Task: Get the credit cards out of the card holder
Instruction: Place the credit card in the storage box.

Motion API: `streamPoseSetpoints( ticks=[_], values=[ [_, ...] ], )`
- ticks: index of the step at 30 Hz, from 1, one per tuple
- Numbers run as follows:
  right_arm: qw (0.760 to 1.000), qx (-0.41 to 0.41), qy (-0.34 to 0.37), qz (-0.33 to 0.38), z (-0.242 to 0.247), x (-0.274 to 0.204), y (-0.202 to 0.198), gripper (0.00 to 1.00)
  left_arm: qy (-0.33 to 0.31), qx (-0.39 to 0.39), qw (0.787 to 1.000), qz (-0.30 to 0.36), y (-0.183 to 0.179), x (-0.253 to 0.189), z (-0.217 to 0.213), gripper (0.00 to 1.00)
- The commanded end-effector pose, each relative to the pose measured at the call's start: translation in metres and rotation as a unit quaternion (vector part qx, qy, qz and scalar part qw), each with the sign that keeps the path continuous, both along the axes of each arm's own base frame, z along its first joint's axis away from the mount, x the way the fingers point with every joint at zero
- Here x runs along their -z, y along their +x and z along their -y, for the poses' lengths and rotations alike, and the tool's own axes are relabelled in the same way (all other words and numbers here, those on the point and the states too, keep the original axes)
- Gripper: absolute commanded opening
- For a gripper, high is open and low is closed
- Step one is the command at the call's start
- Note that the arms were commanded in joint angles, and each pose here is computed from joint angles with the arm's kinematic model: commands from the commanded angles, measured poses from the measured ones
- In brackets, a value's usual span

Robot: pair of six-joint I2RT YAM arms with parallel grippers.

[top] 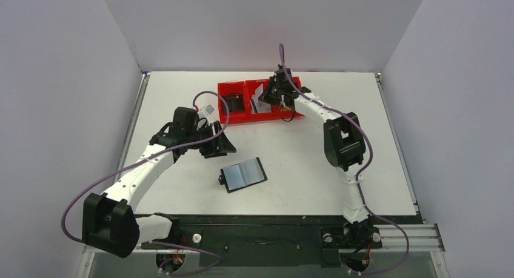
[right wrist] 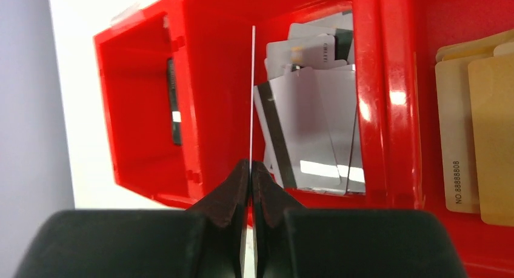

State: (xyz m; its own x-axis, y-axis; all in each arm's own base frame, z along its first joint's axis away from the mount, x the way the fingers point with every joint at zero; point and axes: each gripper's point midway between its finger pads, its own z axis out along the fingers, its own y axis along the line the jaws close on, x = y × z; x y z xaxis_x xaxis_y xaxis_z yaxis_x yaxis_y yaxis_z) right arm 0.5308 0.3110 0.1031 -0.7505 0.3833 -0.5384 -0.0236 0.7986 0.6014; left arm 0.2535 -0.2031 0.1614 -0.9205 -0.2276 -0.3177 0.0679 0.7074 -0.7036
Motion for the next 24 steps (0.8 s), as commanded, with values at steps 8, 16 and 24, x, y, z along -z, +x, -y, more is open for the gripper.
streamPoseSetpoints(
  ticks=[8, 16, 24],
  values=[
    [0.999, 0.030, -0.009, -0.022, 0.001, 0.012, 0.021, 0.04, -0.015, 0.027, 0.999, 0.035, 0.004, -0.021, 0.006, 0.49],
    [0.999, 0.039, 0.001, -0.018, 0.005, -0.012, 0.015, 0.46, -0.016, 0.028, 0.999, 0.038, 0.006, -0.022, 0.007, 0.50],
    [0.999, 0.051, 0.015, -0.003, 0.017, -0.052, -0.001, 0.51, -0.010, 0.023, 0.999, 0.038, 0.008, -0.021, 0.006, 0.50]
  ],
)
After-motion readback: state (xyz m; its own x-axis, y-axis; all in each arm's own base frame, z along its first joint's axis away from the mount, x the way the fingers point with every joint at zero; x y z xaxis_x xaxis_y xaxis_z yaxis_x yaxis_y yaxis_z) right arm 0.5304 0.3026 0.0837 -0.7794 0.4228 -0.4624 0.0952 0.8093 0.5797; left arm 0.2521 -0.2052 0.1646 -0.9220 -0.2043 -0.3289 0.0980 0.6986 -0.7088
